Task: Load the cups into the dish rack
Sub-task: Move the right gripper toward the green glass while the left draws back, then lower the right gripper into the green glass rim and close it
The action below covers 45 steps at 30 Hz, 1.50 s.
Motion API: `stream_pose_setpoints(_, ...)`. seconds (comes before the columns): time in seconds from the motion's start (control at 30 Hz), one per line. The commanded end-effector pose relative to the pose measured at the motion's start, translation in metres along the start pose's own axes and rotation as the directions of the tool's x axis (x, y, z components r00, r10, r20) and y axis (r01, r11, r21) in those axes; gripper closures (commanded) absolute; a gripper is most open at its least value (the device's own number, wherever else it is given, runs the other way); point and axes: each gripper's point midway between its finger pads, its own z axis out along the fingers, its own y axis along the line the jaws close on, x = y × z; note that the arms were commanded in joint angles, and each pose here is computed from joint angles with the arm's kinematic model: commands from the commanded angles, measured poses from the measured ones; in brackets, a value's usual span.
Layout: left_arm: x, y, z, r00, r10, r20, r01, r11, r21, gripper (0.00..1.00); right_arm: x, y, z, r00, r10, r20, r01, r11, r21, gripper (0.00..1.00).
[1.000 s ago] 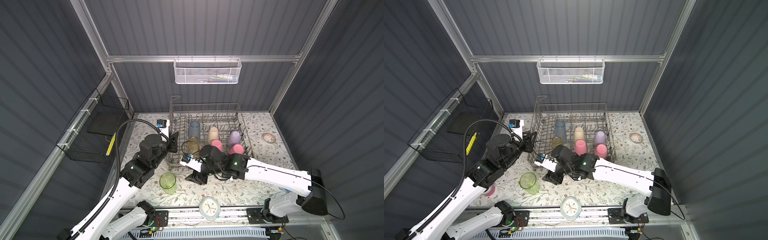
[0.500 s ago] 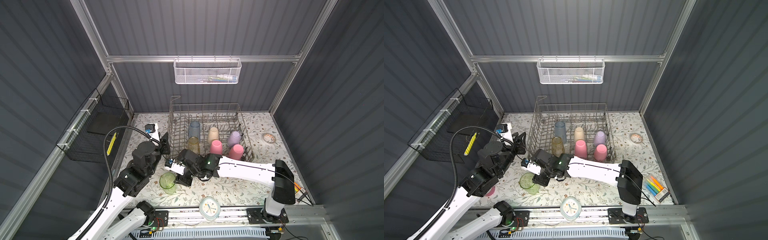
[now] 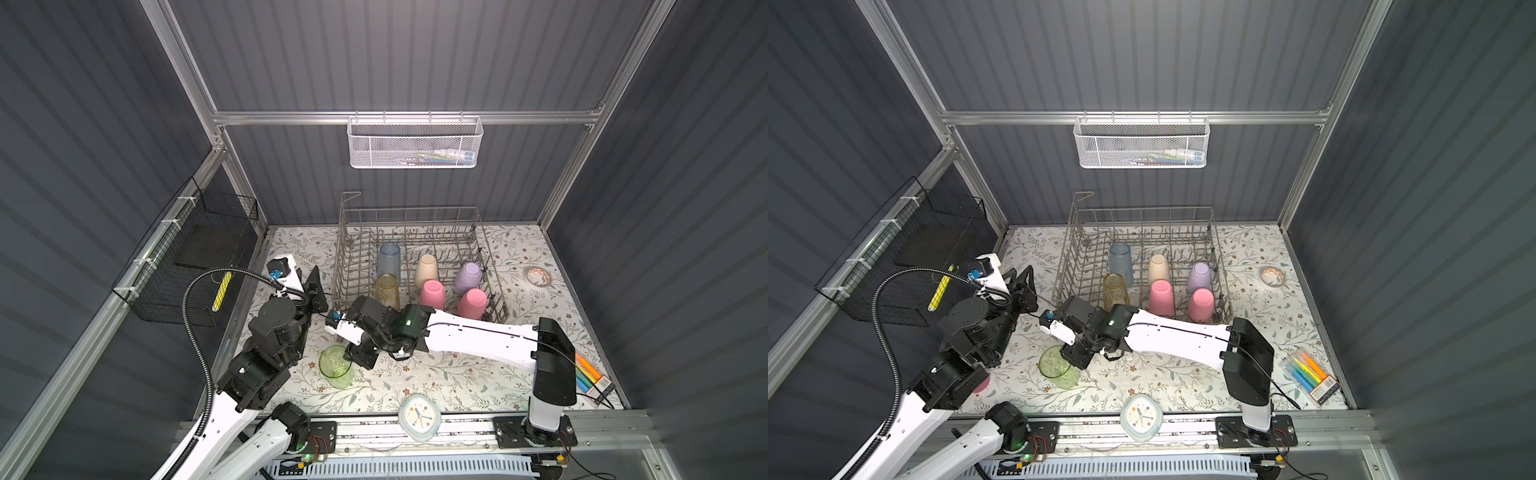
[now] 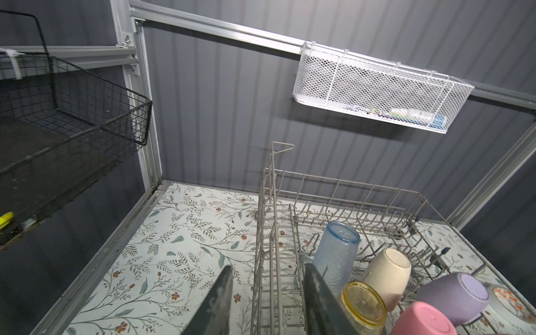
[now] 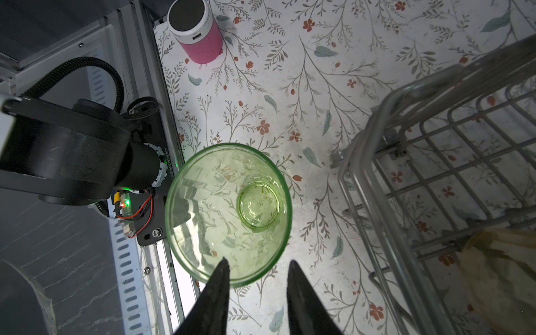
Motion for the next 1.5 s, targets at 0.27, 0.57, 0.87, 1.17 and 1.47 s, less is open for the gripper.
stream_pose_setpoints(0.27,-0.014,0.023,-0.010,0.994,-0.060,0.088,0.069,0.993,-0.093,0.58,0.002,-0.009,0.007,0.999,0.040,-0.032,-0.039,0.998,0.041,0.67)
stream_pose_setpoints(0.57,-0.017,0.030,-0.016,0.991,-0.070,0.112,0.082,0.991,-0.105,0.58,0.008,-0.011,0.015,0.997,0.060,-0.057,-0.058,0.997,0.041,0.68)
stream_pose_setpoints(0.87,-0.019,0.033,-0.020,0.990,-0.072,0.124,0.086,0.990,-0.111,0.58,0.009,-0.014,0.021,0.993,0.086,-0.083,-0.081,0.995,0.053,0.71)
stream_pose_setpoints(1.17,-0.019,0.034,-0.020,0.989,-0.070,0.127,0.085,0.990,-0.114,0.57,0.014,-0.020,0.026,0.987,0.104,-0.119,-0.094,0.992,0.083,0.73)
stream_pose_setpoints(1.47,-0.019,0.034,-0.021,0.989,-0.071,0.129,0.086,0.990,-0.114,0.58,0.013,-0.021,0.024,0.988,0.106,-0.116,-0.096,0.991,0.094,0.85)
